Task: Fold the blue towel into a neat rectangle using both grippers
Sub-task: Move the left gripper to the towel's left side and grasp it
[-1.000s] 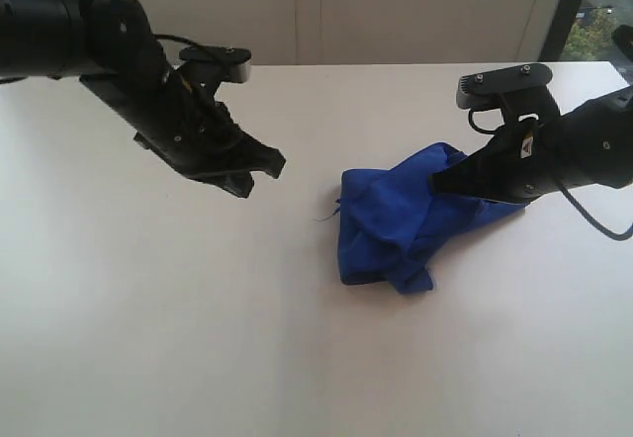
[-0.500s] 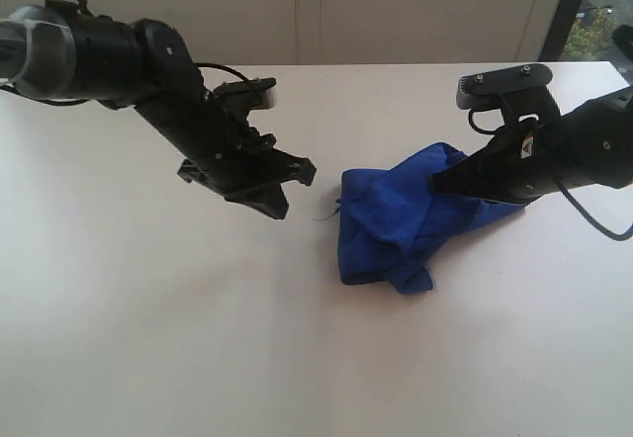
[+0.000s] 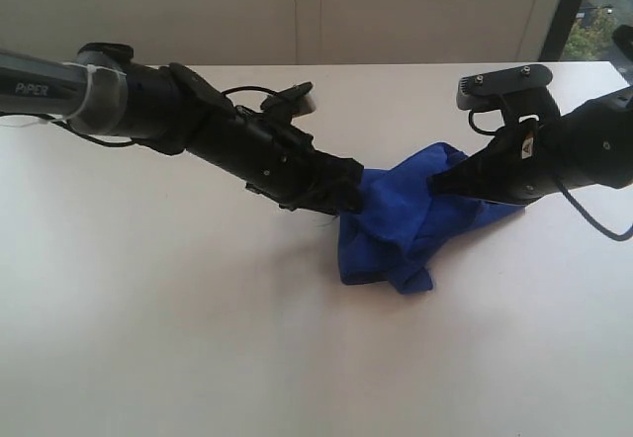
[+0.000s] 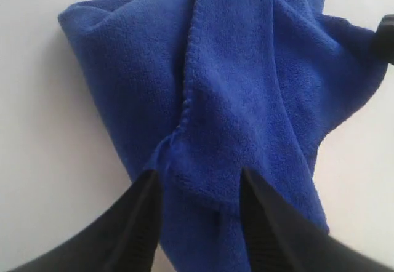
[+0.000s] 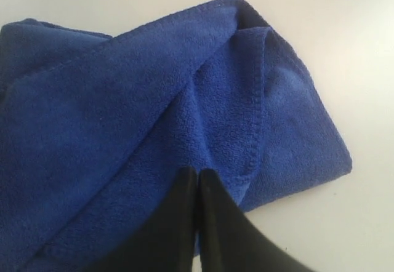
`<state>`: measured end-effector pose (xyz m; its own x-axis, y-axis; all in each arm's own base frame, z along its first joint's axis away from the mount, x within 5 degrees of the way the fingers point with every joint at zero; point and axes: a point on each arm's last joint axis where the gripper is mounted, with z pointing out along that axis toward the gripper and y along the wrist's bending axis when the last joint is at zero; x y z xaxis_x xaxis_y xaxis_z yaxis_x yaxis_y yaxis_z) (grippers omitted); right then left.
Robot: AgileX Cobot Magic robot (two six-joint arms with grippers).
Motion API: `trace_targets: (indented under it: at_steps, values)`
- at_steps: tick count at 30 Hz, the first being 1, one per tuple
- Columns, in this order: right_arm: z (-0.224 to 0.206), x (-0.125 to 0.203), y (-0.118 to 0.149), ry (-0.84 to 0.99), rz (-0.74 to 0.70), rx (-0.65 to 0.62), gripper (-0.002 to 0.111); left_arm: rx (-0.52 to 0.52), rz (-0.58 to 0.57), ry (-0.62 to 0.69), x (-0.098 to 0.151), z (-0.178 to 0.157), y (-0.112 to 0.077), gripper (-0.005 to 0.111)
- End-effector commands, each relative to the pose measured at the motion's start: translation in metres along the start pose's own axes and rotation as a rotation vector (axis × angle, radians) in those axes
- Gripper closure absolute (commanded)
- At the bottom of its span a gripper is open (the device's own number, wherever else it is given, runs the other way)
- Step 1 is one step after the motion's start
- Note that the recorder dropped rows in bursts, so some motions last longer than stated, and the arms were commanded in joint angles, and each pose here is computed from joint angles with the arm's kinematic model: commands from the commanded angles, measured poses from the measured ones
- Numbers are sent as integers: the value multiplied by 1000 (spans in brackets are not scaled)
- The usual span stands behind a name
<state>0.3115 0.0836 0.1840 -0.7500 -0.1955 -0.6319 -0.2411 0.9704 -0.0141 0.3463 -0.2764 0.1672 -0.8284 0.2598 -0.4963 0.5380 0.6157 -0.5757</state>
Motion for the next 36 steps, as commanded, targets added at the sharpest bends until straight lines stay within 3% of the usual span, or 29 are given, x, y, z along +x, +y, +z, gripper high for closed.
trace_targets:
  at_steps: [1, 13, 31, 36]
  values:
    - [0, 1, -2, 1, 3, 3, 108, 14, 14, -26, -3, 7, -2, 59]
    - [0, 1, -2, -3, 3, 2, 108, -7, -2, -23, 3, 20, 5, 59]
    - [0, 1, -2, -5, 1, 2, 108, 78, 57, -41, -9, 11, -19, 60]
    - [0, 0, -2, -10, 1, 1, 108, 80, 58, -26, -6, 13, -17, 60]
